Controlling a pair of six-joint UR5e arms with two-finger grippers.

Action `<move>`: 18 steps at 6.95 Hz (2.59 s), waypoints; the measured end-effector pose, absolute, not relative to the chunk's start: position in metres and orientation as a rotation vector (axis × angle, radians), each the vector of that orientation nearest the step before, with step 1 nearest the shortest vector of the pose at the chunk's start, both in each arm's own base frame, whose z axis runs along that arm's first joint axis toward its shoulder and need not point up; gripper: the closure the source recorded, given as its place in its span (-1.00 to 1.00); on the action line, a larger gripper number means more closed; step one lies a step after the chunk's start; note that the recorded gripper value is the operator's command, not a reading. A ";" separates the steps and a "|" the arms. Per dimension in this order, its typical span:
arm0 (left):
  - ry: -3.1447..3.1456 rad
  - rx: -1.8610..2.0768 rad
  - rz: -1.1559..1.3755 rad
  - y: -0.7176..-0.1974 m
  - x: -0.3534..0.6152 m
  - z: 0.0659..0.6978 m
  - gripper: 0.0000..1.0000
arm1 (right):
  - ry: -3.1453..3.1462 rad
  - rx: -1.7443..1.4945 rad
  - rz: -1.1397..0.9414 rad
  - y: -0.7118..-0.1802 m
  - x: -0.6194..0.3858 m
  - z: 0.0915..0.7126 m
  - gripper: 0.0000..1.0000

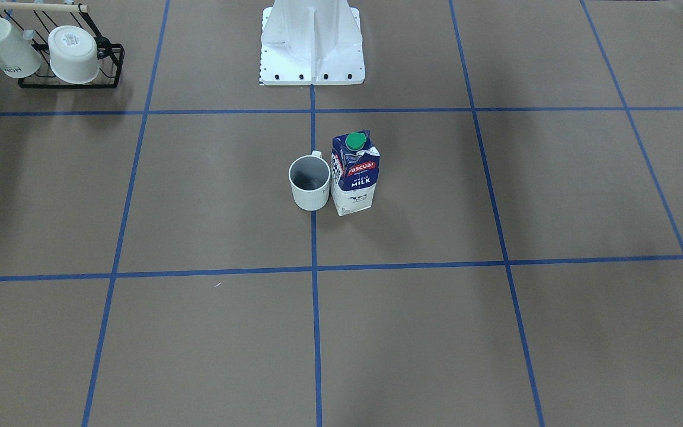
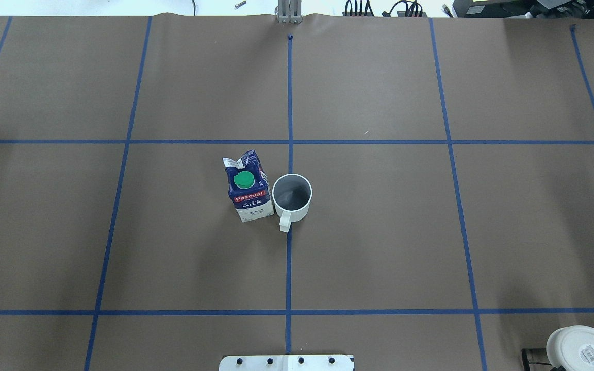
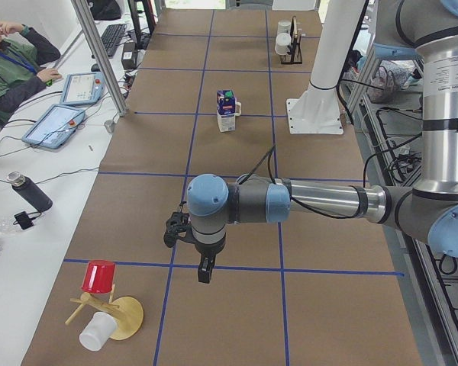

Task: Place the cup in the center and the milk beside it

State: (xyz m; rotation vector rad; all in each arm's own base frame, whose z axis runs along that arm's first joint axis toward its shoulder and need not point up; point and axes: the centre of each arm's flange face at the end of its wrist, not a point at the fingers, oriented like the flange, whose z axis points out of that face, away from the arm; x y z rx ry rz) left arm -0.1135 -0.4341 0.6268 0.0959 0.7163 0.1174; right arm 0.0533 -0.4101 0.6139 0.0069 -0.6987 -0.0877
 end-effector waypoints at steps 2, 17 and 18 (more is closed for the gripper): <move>0.717 0.094 0.117 -0.433 -0.113 0.628 -0.97 | -0.698 0.012 -0.090 -0.410 0.053 0.612 -1.00; 0.722 0.072 0.109 -0.417 -0.111 0.636 -0.97 | -0.699 0.019 -0.093 -0.405 0.053 0.607 -1.00; 0.722 0.074 0.109 -0.417 -0.111 0.635 -0.97 | -0.699 0.019 -0.093 -0.405 0.053 0.607 -1.00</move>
